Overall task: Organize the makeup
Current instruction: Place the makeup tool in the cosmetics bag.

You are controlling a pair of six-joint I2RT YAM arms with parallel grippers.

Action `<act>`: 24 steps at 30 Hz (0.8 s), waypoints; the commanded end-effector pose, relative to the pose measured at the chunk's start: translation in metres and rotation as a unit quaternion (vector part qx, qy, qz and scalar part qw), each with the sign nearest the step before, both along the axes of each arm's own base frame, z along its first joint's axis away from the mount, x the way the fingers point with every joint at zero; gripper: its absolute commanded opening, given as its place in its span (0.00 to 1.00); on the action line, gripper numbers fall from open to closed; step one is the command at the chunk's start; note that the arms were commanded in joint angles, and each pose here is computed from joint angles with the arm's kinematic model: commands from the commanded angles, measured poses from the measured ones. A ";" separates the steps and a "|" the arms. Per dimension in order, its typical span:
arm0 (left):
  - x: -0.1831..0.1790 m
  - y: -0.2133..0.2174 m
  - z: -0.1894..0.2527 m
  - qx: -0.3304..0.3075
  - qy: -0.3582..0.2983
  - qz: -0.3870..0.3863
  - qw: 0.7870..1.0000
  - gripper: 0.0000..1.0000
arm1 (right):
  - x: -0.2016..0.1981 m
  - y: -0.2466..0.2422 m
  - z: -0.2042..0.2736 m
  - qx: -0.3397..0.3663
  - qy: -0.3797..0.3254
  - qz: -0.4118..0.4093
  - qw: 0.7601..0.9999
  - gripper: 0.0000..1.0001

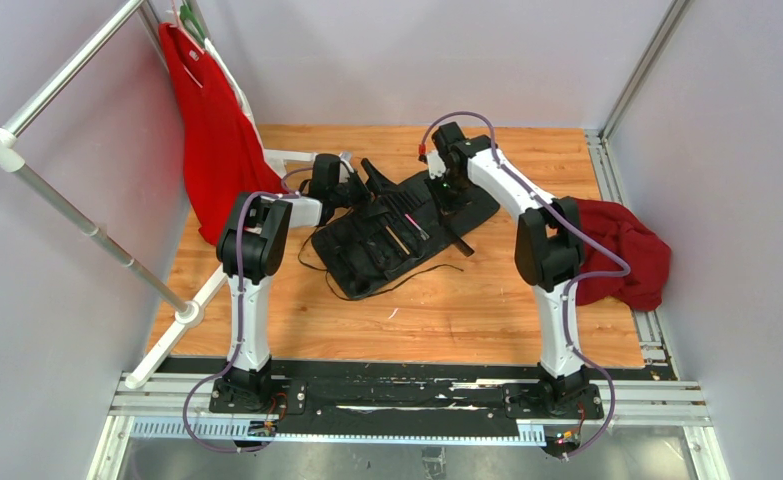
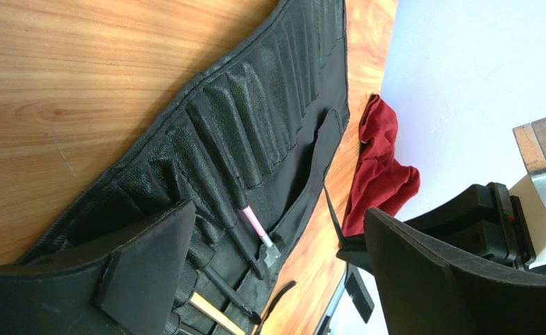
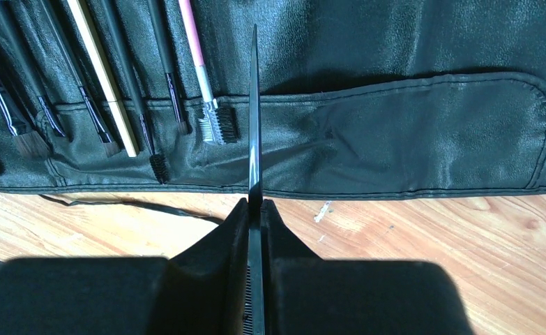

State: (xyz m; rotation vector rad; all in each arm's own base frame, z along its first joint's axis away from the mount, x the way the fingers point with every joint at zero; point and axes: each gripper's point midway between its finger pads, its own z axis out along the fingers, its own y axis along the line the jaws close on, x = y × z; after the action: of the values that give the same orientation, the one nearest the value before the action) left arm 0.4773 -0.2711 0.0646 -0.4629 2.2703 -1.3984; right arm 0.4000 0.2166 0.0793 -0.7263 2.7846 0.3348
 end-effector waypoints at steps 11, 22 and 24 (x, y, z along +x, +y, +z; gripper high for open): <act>-0.010 0.013 -0.017 0.016 0.039 0.007 0.999 0.98 | -0.003 0.015 -0.009 0.000 0.023 0.029 0.999 0.00; -0.010 0.014 -0.018 0.016 0.040 0.008 0.999 0.98 | -0.004 0.018 -0.021 -0.002 0.037 0.035 0.999 0.01; -0.011 0.014 -0.019 0.017 0.041 0.007 0.999 0.98 | -0.004 0.018 -0.023 -0.001 0.039 0.036 0.999 0.01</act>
State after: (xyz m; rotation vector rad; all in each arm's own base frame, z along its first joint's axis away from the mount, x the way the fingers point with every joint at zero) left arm 0.4772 -0.2699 0.0646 -0.4640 2.2712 -1.4023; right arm 0.4022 0.2253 0.0581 -0.7716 2.8277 0.3618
